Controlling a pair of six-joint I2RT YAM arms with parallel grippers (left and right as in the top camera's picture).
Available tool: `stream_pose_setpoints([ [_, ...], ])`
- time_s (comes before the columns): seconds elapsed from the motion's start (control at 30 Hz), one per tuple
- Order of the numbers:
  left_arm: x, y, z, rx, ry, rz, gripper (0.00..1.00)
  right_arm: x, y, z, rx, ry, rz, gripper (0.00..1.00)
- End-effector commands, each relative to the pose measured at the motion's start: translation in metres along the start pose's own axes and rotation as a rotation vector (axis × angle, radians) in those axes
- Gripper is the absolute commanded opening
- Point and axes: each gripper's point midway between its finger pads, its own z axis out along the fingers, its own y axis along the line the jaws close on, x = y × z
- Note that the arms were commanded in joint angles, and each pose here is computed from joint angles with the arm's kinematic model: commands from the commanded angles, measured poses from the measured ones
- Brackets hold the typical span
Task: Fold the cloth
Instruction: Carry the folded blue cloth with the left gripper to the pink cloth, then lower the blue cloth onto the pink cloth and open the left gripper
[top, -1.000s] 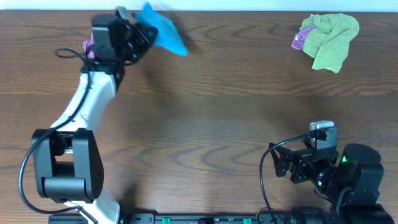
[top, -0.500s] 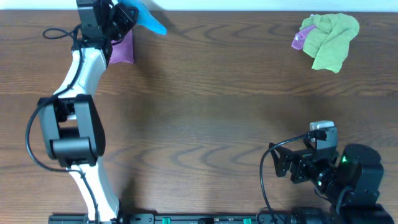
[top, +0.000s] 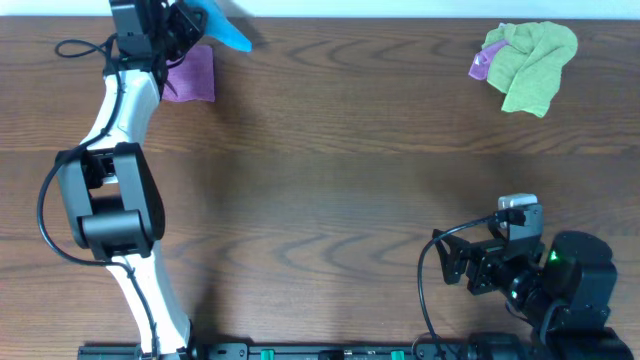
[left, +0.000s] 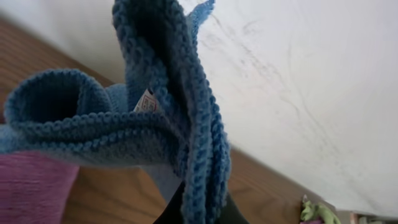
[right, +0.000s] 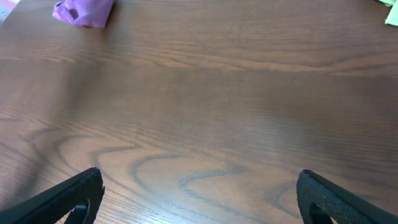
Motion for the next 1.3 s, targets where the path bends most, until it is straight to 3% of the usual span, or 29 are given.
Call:
stream_pose_setpoints([
  [0.0, -0.014, 0.007, -0.003, -0.014, -0.026, 0.05, 0.06, 0.001, 0.001, 0.0, -0.007, -0.001, 0.016, 0.99],
  [0.4, -0.013, 0.03, -0.005, -0.089, -0.017, 0.087, 0.06, 0.001, 0.001, 0.0, -0.007, -0.001, 0.016, 0.99],
  [0.7, 0.017, 0.057, 0.012, -0.099, 0.076, 0.046, 0.06, 0.001, 0.001, 0.0, -0.007, -0.001, 0.016, 0.99],
  [1.27, 0.01, 0.117, -0.017, -0.259, 0.109, 0.025, 0.06, 0.001, 0.001, 0.0, -0.007, -0.001, 0.016, 0.99],
])
